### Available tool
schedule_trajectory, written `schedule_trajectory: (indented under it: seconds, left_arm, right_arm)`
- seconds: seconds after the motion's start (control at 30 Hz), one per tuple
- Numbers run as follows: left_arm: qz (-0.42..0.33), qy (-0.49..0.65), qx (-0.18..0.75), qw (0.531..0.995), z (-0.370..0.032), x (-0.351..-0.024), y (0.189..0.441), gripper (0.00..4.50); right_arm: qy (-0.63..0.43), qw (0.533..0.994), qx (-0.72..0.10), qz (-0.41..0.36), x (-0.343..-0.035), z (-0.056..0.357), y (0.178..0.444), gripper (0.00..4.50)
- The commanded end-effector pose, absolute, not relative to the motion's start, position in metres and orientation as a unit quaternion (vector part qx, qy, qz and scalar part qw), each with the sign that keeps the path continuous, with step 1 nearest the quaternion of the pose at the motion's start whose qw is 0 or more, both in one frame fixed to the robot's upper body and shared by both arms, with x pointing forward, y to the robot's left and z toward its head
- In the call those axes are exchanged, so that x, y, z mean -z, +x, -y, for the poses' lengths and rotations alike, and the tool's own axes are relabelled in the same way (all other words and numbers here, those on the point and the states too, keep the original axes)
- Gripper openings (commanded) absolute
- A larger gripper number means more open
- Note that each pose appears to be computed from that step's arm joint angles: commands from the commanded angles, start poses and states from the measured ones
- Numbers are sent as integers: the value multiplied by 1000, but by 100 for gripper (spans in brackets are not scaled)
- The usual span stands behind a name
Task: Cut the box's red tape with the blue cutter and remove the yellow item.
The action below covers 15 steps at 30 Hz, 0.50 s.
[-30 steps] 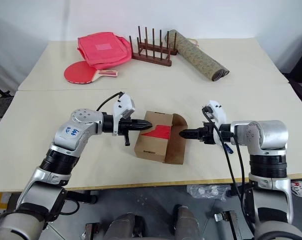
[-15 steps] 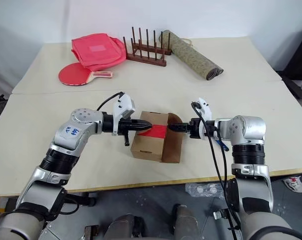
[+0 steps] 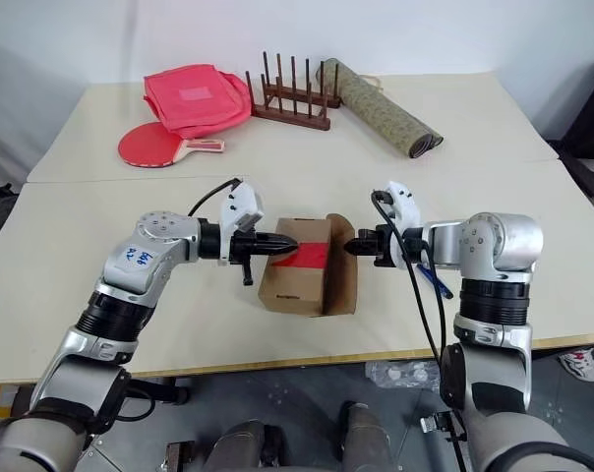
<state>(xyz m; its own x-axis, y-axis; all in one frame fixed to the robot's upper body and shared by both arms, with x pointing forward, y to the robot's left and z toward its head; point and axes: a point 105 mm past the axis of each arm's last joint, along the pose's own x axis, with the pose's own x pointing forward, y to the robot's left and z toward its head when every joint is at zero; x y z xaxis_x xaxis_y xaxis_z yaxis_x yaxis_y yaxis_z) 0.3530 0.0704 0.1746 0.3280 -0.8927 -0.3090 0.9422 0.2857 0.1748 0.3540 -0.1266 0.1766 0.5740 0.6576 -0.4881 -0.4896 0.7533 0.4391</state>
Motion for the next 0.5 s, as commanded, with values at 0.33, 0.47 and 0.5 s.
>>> schedule_trajectory:
  seconds: [0.33,0.47,0.5]
  left_arm:
    - [-68,151,575,801,-59,-165,349,0]
    - [-68,153,565,808,-65,-166,352,0]
    - [-68,152,563,810,-67,-166,352,0]
  right_arm:
    - [10,887,-385,-257,-264,127,324,6]
    - [9,886,-385,-257,-271,120,324,6]
    - [8,886,-386,-257,-272,118,324,6]
